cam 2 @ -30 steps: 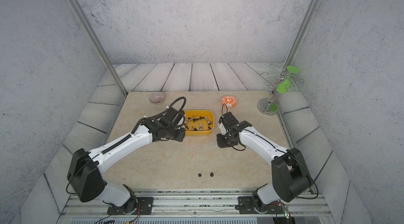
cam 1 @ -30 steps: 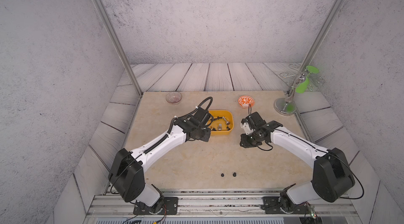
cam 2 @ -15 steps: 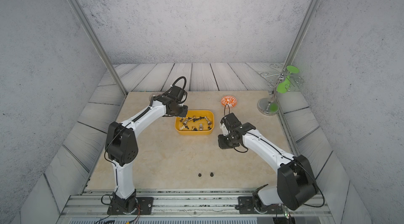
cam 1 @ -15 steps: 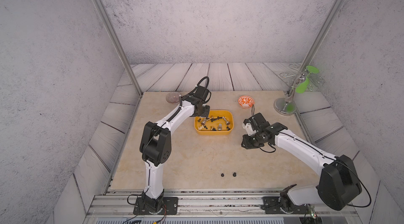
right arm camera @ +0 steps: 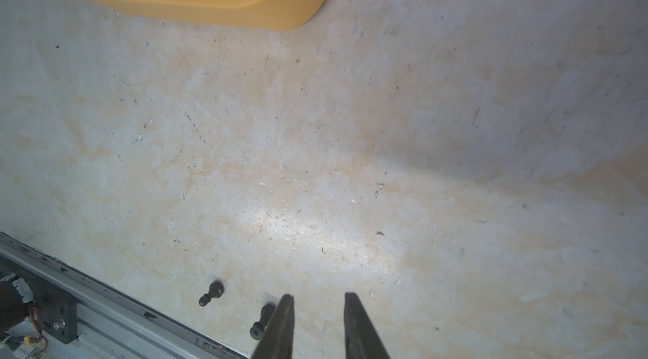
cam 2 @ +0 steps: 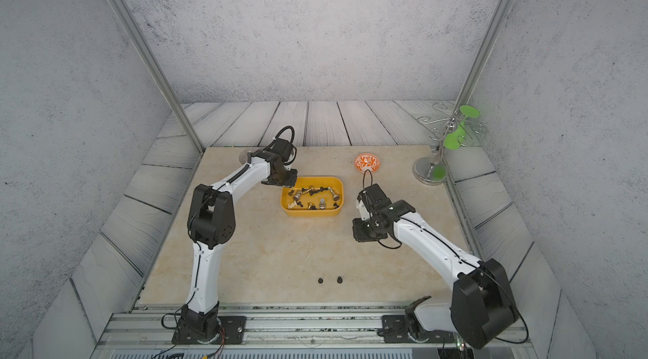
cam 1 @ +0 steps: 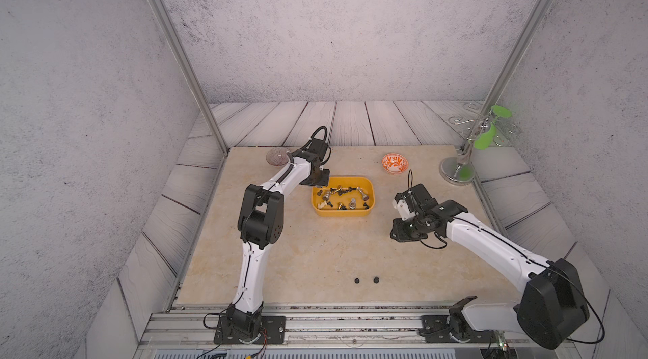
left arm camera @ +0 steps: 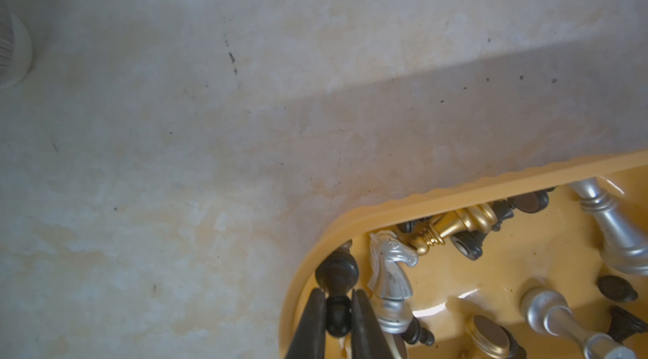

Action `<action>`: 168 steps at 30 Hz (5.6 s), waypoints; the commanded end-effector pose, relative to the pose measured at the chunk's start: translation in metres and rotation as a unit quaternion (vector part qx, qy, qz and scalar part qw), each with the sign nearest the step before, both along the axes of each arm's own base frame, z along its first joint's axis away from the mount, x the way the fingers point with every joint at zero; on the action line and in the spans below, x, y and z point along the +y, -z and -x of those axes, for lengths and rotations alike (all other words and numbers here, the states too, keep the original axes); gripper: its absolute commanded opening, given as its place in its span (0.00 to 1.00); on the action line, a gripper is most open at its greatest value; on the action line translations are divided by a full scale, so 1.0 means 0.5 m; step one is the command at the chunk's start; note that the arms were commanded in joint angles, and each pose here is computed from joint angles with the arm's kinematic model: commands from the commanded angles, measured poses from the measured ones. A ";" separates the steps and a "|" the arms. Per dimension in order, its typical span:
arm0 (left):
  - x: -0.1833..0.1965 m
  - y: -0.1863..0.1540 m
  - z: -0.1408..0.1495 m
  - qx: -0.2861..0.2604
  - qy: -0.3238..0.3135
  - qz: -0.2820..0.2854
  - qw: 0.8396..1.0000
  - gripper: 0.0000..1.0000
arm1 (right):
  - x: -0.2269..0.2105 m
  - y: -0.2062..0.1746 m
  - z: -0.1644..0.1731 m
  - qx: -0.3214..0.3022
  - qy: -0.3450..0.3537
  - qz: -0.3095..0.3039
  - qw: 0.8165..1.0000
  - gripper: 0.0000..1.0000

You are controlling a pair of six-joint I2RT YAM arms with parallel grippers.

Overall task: Put the chess pieces into the storage box
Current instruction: Place the chess piece in the storage box, then pick up the chess piece at the center of the board, then place the chess piece in the storage box.

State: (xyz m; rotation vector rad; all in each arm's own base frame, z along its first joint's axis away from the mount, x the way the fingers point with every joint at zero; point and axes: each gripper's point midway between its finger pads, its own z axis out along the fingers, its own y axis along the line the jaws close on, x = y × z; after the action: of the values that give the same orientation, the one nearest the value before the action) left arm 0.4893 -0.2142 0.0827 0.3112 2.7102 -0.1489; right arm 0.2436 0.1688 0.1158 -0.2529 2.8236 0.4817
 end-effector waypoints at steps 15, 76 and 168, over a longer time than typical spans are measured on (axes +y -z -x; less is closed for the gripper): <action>-0.022 -0.060 -0.016 -0.025 0.011 0.027 0.999 0.24 | -0.022 -0.019 0.011 -0.005 0.011 0.015 1.000 0.30; 0.043 -0.148 0.276 -0.022 -0.007 0.146 0.989 0.24 | 0.122 0.159 0.199 0.088 -0.113 0.125 0.982 0.29; 0.078 -0.066 0.474 0.037 -0.022 0.139 0.989 0.24 | 0.218 -0.004 -0.386 -0.017 -0.125 0.034 0.991 0.30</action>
State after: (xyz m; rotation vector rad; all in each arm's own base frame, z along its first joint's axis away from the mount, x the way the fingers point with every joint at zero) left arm 0.2564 -0.1770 0.1228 0.1765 2.6981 -0.5477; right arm 0.4389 0.2816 0.1076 -0.6310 2.8016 0.4144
